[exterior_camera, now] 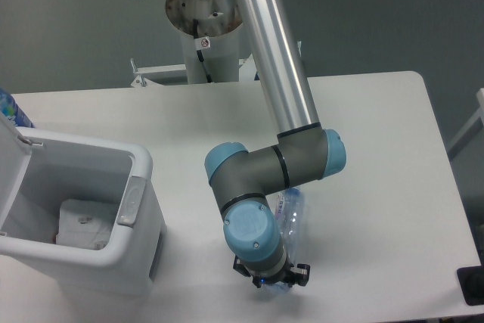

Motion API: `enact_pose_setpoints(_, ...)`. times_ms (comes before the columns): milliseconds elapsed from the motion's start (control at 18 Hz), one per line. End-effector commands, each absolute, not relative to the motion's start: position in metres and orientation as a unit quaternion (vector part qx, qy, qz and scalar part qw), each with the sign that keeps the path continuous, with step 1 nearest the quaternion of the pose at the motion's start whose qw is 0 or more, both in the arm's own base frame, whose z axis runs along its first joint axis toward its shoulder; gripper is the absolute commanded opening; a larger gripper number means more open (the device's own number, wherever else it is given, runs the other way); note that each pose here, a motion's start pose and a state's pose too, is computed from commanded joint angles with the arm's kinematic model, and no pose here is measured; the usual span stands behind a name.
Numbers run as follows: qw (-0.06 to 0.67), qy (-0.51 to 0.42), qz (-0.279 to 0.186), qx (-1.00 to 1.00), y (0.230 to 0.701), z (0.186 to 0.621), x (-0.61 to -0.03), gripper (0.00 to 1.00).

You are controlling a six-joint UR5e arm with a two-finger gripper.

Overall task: Place the trash in the trash can
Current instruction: 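Close the gripper on the bottle's end and lift it upright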

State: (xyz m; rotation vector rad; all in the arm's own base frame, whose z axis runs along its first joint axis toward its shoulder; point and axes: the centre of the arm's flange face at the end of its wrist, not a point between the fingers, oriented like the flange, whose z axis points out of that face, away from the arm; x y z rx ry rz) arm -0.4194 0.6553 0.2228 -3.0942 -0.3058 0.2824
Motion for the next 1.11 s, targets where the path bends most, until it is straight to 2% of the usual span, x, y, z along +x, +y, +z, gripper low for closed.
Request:
enact_pose_setpoints(278, 0.068, -0.103, 0.058, -0.991, 0.661, 0.257, -0.424, 0.36)
enact_pose_setpoints(667, 0.130, -0.132, 0.052, -0.981, 0.645, 0.334, -0.422, 0.36)
enact_pose_setpoints(1111, 0.259, -0.178, 0.006, -0.949, 0.622, 0.466, -0.392, 0.36)
